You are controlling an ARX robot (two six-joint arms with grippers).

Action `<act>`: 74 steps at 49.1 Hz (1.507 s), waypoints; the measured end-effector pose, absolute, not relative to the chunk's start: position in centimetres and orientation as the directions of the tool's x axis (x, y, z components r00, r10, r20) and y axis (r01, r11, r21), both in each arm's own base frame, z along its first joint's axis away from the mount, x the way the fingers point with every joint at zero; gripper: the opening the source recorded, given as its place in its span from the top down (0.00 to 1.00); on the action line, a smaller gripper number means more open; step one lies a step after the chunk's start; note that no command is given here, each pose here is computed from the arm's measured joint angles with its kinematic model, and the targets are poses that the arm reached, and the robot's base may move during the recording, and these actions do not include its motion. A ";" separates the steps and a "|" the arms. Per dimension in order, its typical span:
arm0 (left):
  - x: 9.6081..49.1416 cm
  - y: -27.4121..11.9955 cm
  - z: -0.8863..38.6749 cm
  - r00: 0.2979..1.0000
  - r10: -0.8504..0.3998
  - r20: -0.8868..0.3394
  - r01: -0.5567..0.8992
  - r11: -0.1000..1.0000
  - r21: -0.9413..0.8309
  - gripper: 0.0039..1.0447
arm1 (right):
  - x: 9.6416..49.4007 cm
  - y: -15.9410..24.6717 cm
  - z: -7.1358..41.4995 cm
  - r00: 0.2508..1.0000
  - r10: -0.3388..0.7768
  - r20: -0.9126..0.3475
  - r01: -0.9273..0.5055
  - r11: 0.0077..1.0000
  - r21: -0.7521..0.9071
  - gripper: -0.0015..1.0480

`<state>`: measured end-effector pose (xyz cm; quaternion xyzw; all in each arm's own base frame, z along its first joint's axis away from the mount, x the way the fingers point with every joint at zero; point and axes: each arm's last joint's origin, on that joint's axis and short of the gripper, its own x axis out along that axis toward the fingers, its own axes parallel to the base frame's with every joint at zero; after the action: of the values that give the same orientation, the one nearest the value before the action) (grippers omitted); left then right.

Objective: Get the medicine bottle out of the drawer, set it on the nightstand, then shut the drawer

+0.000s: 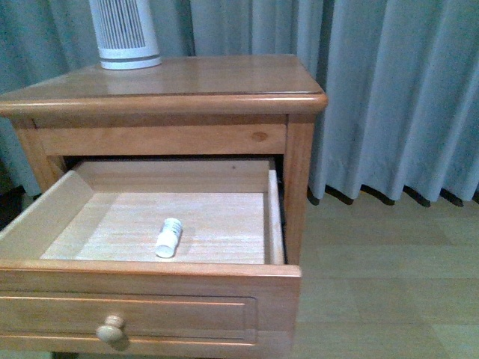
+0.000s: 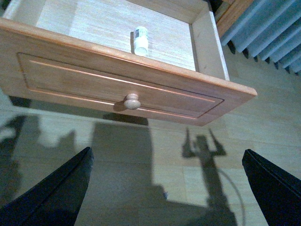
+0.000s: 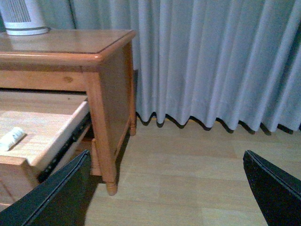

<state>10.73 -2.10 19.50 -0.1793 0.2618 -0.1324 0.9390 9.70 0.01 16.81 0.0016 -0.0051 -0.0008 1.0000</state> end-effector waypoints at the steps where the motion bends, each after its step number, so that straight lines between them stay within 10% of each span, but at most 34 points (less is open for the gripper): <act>1: 10.5 -2.0 19.6 0.829 -0.341 -0.443 0.153 0.900 -0.408 0.06 | 9.7 0.0 16.8 1.000 -0.002 0.010 0.002 1.000 0.003 0.07; 8: 9.9 -1.5 21.0 0.859 -0.340 -0.383 0.171 0.895 -0.412 0.06 | 9.7 0.0 16.8 1.000 0.002 0.010 -0.002 1.000 0.003 0.07; 17: 9.7 0.0 21.8 1.000 -0.002 0.001 0.002 0.994 -0.108 0.32 | 9.7 0.0 16.8 1.000 0.001 0.010 -0.001 1.000 0.003 0.07; 35: 9.8 0.0 19.1 1.000 0.001 -0.006 -0.001 1.000 -0.018 0.97 | 9.7 0.0 16.8 1.000 0.010 0.010 -0.010 1.000 0.003 0.07; 52: 9.8 0.0 17.8 1.000 -0.003 -0.003 0.003 1.000 -0.014 0.97 | 9.7 0.0 16.8 1.000 0.004 0.010 -0.004 1.000 0.003 0.07; 61: 9.8 0.0 16.5 1.000 -0.003 -0.008 0.003 1.000 -0.012 0.97 | 11.1 -1.1 18.4 0.942 0.133 -0.308 -0.034 0.951 0.307 0.07; 74: 9.8 0.0 16.5 1.000 -0.003 -0.002 0.003 1.000 -0.011 0.97 | 18.5 -3.3 26.5 0.971 0.095 -0.218 -0.028 0.956 0.292 0.07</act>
<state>9.76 -0.03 16.55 -0.0056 0.0012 -0.0015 1.0000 18.49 -3.32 26.49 0.1448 0.1156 0.0314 0.9822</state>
